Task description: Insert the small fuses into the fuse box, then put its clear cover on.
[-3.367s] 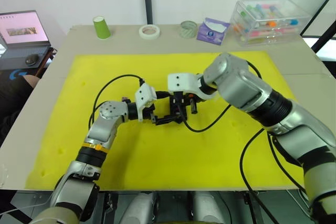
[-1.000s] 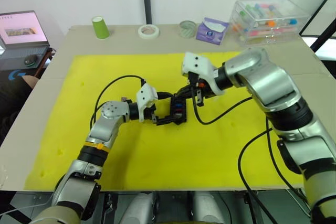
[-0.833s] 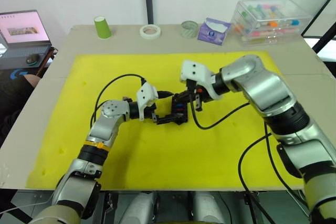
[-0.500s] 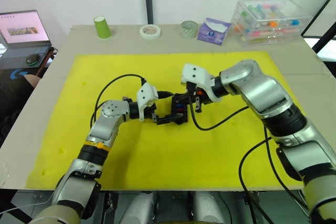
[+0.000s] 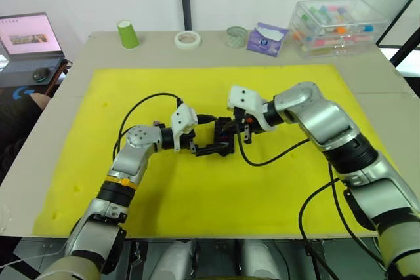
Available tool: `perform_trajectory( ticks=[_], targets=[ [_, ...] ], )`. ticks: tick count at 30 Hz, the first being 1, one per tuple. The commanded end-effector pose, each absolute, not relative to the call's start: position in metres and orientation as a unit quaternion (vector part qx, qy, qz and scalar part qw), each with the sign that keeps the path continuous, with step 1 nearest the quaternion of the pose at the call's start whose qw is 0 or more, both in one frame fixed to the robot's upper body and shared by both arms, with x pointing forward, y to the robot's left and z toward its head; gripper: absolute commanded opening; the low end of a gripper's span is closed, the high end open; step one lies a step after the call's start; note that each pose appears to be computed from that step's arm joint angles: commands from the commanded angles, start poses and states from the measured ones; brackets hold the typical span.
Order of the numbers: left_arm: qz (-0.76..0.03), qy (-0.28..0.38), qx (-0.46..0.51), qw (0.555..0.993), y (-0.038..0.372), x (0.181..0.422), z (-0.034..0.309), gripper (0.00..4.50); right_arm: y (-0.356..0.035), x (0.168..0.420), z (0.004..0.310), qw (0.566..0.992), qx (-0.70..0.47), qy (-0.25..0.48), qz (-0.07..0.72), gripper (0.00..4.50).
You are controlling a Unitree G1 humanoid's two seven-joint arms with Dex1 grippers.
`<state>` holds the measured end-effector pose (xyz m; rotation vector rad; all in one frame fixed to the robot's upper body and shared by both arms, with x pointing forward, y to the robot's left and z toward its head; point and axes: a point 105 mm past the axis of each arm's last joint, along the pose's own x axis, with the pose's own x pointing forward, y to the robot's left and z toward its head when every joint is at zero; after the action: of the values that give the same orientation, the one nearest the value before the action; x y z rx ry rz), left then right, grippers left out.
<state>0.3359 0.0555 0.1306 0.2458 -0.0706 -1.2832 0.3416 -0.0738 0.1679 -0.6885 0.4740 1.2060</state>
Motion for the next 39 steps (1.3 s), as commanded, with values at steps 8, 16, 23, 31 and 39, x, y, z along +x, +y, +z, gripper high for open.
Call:
perform_trajectory(
  ticks=[8, 16, 23, 31, 39],
  targets=[
    [-0.6, -0.047, 0.124, 0.789, 0.054, 0.335, 0.14, 4.5, -0.086, 0.34, 0.144, 0.73, -0.342, 0.252, 0.535, 0.01],
    [-0.603, -0.05, 0.126, 0.786, 0.055, 0.332, 0.142, 4.5, -0.078, 0.34, 0.161, 0.741, -0.321, 0.229, 0.543, 0.01],
    [-0.609, -0.069, 0.132, 0.779, 0.07, 0.325, 0.163, 4.5, -0.059, 0.328, 0.22, 0.776, -0.23, 0.16, 0.565, 0.01],
    [-0.598, -0.049, 0.153, 0.785, 0.114, 0.31, 0.188, 4.5, -0.087, 0.324, 0.253, 0.825, -0.227, 0.035, 0.517, 0.01],
    [-0.475, 0.031, 0.171, 0.863, 0.212, 0.305, 0.205, 4.5, -0.179, 0.312, 0.245, 0.879, -0.218, 0.033, 0.422, 1.62]
  ],
)
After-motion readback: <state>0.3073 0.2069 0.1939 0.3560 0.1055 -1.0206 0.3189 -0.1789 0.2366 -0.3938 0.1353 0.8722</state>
